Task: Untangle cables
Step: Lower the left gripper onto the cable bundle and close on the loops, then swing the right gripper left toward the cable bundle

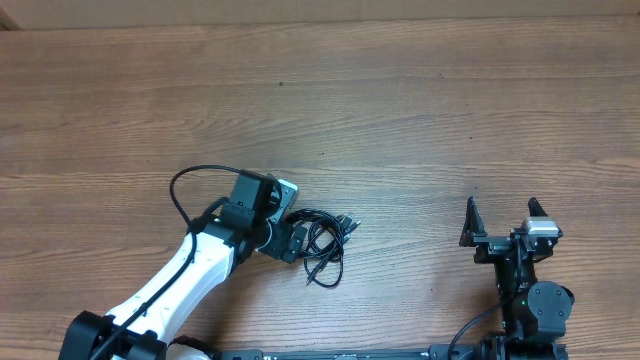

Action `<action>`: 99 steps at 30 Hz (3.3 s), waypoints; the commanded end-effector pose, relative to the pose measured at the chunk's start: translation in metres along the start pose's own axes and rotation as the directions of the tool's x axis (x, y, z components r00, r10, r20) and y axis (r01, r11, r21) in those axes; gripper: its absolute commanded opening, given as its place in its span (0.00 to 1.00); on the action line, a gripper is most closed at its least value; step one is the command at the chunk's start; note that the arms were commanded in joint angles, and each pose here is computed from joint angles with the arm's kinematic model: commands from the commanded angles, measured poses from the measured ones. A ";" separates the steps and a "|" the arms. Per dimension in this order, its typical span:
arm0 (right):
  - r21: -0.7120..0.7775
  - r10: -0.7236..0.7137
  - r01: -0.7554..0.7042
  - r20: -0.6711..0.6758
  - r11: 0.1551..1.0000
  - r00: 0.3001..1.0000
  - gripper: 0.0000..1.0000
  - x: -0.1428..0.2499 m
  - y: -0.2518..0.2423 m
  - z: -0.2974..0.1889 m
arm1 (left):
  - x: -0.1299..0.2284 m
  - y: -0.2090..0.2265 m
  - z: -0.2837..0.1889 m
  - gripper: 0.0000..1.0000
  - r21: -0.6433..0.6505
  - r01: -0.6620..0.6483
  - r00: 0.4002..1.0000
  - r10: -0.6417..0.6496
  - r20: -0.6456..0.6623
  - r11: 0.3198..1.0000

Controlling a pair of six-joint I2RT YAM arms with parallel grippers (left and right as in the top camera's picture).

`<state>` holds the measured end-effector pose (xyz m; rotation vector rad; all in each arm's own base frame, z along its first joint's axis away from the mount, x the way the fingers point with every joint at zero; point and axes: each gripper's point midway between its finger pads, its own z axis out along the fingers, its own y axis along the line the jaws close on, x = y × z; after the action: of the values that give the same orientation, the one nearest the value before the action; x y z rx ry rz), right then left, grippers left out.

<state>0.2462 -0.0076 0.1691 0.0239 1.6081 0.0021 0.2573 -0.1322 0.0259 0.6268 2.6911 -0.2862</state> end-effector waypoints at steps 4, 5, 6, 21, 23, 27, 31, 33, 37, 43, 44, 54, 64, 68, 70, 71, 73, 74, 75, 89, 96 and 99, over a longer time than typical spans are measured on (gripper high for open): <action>0.013 0.004 -0.004 0.005 1.000 1.000 1.00 0.000 -0.002 0.000 | -0.009 -0.006 0.000 1.00 0.014 -0.047 0.999 0.047 0.017 0.999; 0.013 0.004 -0.004 0.005 1.000 1.000 1.00 0.000 -0.002 0.000 | -0.009 -0.006 0.001 1.00 0.014 -0.047 0.999 0.047 0.016 0.999; 0.013 0.004 -0.004 0.005 1.000 1.000 1.00 0.000 -0.002 0.000 | -0.010 -0.005 0.002 1.00 0.013 -0.047 0.999 0.047 0.016 0.999; 0.013 0.004 -0.004 0.006 1.000 1.000 1.00 0.000 -0.002 0.000 | -0.010 -0.005 0.003 1.00 0.013 -0.063 0.998 0.063 0.019 0.998; 0.013 0.004 -0.004 0.005 1.000 1.000 1.00 0.000 -0.002 0.000 | -0.010 -0.005 0.003 1.00 0.013 -0.063 0.998 0.063 0.019 0.998; 0.012 0.004 -0.004 0.006 1.000 1.000 1.00 0.000 -0.002 0.000 | -0.013 -0.005 0.003 1.00 0.012 -0.065 0.998 0.064 0.028 0.998; -0.027 0.005 -0.005 0.007 1.000 1.000 1.00 0.000 0.004 0.000 | -0.014 -0.005 0.003 1.00 0.012 -0.065 0.997 0.064 0.033 0.998; -0.044 0.008 -0.007 0.008 0.999 1.000 1.00 -0.001 0.007 0.000 | -0.013 -0.006 0.003 1.00 0.014 -0.063 0.998 0.063 0.030 0.998; -0.169 0.104 -0.100 0.015 0.981 0.994 1.00 -0.007 0.028 -0.002 | -0.012 -0.007 0.003 1.00 0.024 -0.050 0.998 0.049 0.026 0.998; -0.293 0.384 -0.400 -0.113 0.868 0.916 1.00 -0.006 0.054 -0.010 | -0.012 -0.007 0.003 1.00 0.023 -0.048 0.999 0.047 0.027 0.999; -0.305 0.390 -0.412 -0.134 0.859 0.911 1.00 -0.006 0.057 -0.011 | -0.012 -0.007 0.003 1.00 0.023 -0.048 0.999 0.047 0.027 0.999; -0.282 0.388 -0.474 -0.309 0.834 0.868 1.00 -0.030 0.068 -0.019 | -0.014 -0.007 0.002 1.00 0.025 -0.027 0.999 0.026 0.032 0.999; -0.112 0.377 -0.644 -0.730 0.756 0.570 1.00 -0.014 0.090 -0.006 | -0.015 -0.007 0.002 0.99 0.025 -0.005 0.999 0.004 0.037 1.000; -0.110 0.343 -0.738 -0.833 0.666 0.434 1.00 -0.007 0.110 0.002 | -0.017 -0.007 0.002 0.99 0.025 -0.006 0.999 0.005 0.045 1.000; -0.143 0.310 -0.794 -0.868 0.590 0.387 1.00 -0.008 0.123 0.006 | -0.018 -0.007 0.002 1.00 0.024 -0.006 0.999 0.005 0.048 1.000; -0.161 0.290 -0.822 -0.884 0.546 0.366 1.00 -0.009 0.130 0.007 | -0.018 -0.007 0.002 1.00 0.024 -0.006 0.999 0.005 0.050 1.000; -0.189 0.244 -0.876 -0.915 0.444 0.321 1.00 -0.011 0.142 0.009 | -0.019 -0.007 0.002 1.00 0.024 -0.007 0.999 0.006 0.054 1.000; -0.189 0.233 -0.888 -0.923 0.419 0.306 1.00 -0.010 0.144 0.009 | -0.020 -0.007 0.002 1.00 0.025 -0.007 0.998 0.006 0.055 1.000; -0.188 0.219 -0.897 -0.931 0.399 0.293 1.00 -0.009 0.147 0.009 | -0.020 -0.007 0.002 1.00 0.024 -0.008 0.998 0.006 0.058 1.000; -0.254 0.017 -0.788 -0.948 0.560 0.318 1.00 0.042 0.187 -0.007 | -0.026 -0.007 0.002 1.00 0.026 0.018 0.996 -0.020 0.082 0.999; -0.257 -0.039 -0.664 -0.945 0.702 0.325 1.00 0.075 0.192 -0.007 | -0.032 -0.007 0.001 1.00 0.025 0.015 0.994 -0.017 0.104 1.000; -0.273 -0.082 -0.626 -0.945 0.730 0.317 1.00 0.088 0.199 -0.011 | -0.034 -0.007 0.001 0.99 0.024 0.013 0.994 -0.016 0.113 1.000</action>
<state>0.2253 0.1916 0.0959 -0.1922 2.6676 1.2198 0.2761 -0.1455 0.0325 0.5883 2.6093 -0.3249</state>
